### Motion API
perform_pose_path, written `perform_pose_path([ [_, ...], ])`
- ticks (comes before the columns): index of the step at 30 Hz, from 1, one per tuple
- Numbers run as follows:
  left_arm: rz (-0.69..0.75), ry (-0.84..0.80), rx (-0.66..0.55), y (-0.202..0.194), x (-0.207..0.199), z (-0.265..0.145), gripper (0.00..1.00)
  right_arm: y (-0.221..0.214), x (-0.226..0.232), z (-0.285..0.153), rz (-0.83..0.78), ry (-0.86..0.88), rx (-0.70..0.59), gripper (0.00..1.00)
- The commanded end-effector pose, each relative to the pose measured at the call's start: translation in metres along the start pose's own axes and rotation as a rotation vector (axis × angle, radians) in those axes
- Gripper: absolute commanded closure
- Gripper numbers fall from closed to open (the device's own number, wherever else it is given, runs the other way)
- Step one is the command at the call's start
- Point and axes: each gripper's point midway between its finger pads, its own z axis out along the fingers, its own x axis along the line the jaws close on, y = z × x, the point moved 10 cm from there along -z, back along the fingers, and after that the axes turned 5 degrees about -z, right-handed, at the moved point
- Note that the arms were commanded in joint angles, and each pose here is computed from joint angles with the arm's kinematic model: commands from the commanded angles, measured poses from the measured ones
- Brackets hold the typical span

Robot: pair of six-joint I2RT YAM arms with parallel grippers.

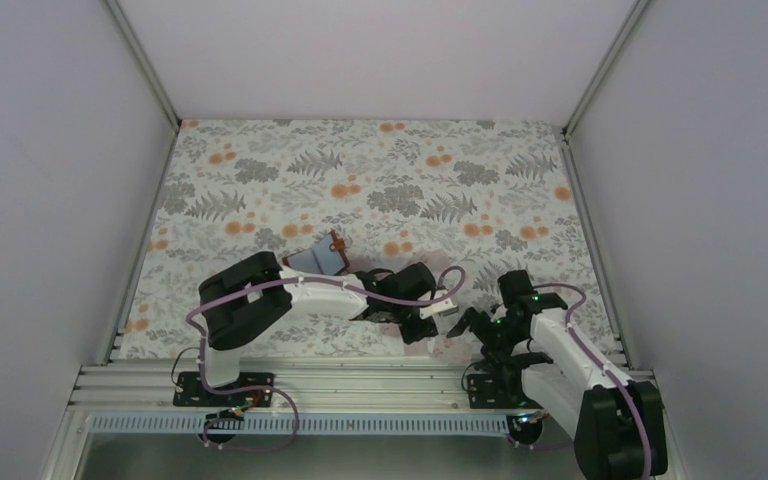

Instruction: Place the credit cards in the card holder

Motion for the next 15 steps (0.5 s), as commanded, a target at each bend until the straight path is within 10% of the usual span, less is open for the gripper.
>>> perform_pose_path([
  [1,0.002,-0.006,0.001,-0.007,0.0,0.008,0.83,0.0,-0.004,0.01,0.02,0.019,0.018,0.01],
  [15,0.015,-0.019,0.052,-0.021,-0.004,0.023,0.83,0.002,-0.007,0.021,-0.01,0.068,0.036,0.22],
])
